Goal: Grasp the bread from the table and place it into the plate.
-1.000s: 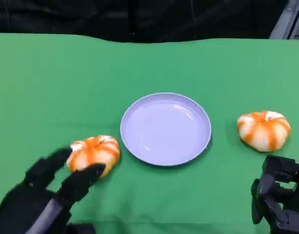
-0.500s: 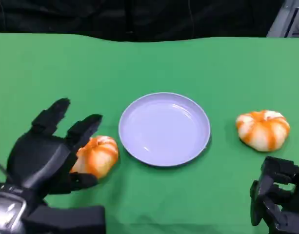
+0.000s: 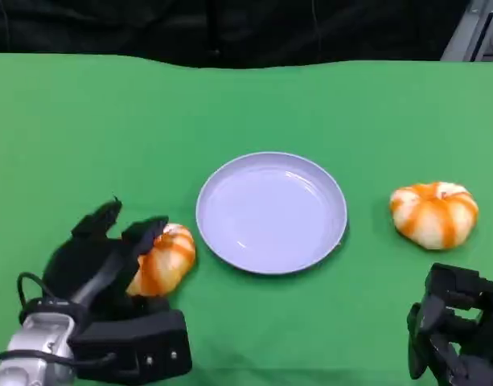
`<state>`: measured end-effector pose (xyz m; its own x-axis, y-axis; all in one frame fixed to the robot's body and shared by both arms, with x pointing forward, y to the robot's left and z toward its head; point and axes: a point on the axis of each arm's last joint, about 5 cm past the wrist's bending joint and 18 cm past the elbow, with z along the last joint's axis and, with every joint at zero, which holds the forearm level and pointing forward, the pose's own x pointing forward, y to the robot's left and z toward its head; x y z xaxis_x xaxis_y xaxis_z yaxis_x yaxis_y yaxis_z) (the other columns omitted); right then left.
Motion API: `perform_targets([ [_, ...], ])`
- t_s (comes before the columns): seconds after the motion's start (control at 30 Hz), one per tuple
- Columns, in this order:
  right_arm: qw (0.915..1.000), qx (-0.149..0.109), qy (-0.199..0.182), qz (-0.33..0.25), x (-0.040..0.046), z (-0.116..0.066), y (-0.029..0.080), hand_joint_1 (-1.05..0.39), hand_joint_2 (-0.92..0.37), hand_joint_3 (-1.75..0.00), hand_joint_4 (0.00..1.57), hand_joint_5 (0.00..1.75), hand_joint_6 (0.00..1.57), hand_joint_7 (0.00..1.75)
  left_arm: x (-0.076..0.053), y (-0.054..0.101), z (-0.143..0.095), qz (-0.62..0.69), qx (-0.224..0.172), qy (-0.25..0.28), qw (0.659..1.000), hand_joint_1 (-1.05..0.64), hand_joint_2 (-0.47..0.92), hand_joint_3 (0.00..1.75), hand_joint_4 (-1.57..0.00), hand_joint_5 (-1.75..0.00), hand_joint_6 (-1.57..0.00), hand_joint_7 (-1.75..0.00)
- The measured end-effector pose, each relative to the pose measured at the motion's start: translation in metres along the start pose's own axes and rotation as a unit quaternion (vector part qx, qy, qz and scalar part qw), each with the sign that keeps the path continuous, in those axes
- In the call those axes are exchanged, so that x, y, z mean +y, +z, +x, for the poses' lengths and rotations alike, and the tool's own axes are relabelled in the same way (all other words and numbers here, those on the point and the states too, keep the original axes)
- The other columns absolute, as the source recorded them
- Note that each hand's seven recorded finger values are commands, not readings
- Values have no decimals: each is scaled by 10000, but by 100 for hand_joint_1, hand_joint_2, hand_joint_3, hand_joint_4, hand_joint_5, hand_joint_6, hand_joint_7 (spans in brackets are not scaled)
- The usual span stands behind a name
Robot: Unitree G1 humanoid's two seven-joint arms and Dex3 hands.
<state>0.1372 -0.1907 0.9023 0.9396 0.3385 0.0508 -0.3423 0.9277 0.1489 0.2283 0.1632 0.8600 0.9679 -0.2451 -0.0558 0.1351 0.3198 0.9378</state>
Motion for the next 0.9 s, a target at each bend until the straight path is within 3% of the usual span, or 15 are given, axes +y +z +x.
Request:
perform_targets([
  [0.27,10000,-27,22,38,5,5,12,-6,-51,-124,94,168,85,149,-91,15,14,-45,48,-185,9998,-83,92,24,-4,-1,-32,-1],
  [0.9,10000,-68,38,22,11,-11,18,-7,-54,-120,94,167,86,148,-97,-11,158,-119,39,-282,9995,-72,92,21,-21,-6,-38,-2],
])
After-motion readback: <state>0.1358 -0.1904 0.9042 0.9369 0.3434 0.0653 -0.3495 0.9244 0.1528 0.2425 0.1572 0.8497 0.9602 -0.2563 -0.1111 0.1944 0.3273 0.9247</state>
